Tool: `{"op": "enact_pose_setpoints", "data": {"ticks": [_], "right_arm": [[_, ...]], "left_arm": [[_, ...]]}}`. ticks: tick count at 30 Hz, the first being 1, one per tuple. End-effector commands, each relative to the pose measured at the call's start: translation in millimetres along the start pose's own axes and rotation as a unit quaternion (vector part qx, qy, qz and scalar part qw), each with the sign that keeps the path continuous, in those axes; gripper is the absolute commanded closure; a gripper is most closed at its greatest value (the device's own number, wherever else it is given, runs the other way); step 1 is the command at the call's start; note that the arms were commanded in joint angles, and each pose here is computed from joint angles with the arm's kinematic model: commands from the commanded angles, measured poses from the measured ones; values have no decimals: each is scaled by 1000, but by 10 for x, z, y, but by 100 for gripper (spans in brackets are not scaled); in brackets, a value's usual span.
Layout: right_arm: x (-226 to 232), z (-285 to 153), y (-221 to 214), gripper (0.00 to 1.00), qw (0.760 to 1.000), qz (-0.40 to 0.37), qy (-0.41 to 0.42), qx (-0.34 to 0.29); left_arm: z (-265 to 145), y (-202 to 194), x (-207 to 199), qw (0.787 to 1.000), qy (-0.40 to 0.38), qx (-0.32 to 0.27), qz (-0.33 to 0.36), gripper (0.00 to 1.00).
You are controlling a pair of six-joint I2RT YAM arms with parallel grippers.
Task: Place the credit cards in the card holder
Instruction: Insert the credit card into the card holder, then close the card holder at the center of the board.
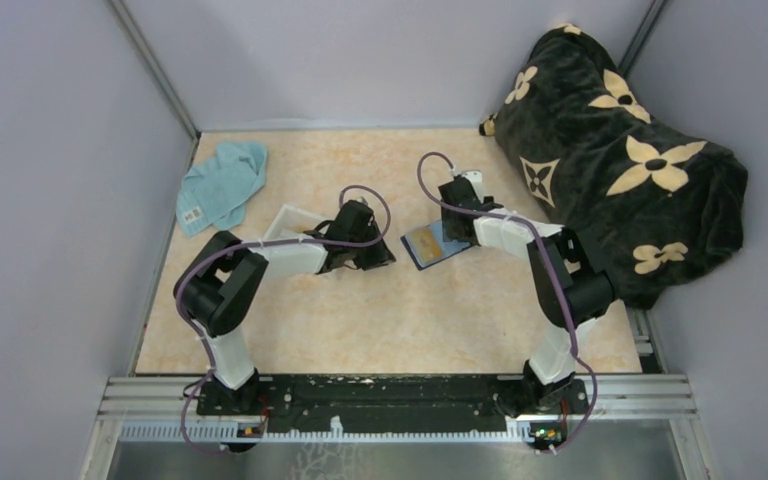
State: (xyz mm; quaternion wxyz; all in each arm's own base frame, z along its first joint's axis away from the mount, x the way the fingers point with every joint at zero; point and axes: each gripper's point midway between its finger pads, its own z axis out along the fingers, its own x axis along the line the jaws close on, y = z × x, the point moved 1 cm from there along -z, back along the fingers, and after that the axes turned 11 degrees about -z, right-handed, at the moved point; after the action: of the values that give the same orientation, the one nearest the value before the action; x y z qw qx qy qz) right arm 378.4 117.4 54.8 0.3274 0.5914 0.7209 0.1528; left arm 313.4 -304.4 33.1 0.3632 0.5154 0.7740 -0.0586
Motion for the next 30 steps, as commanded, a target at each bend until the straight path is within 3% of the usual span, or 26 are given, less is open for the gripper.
{"op": "enact_pose_setpoints", "data": {"ticks": [1, 10, 15, 24, 30], "right_arm": [[-122, 92, 315, 30, 999, 24, -11, -40], [-133, 258, 406, 35, 998, 30, -5, -50], [-109, 325, 447, 43, 998, 29, 0, -54], [-63, 326, 425, 97, 998, 30, 25, -47], [-69, 272, 410, 100, 998, 35, 29, -47]], "left_arm": [[119, -251, 446, 997, 69, 41, 11, 66], [174, -297, 519, 996, 76, 47, 6, 65], [187, -322, 566, 996, 81, 49, 3, 65], [224, -398, 663, 994, 88, 56, -14, 61], [238, -396, 747, 992, 114, 49, 2, 71]]}}
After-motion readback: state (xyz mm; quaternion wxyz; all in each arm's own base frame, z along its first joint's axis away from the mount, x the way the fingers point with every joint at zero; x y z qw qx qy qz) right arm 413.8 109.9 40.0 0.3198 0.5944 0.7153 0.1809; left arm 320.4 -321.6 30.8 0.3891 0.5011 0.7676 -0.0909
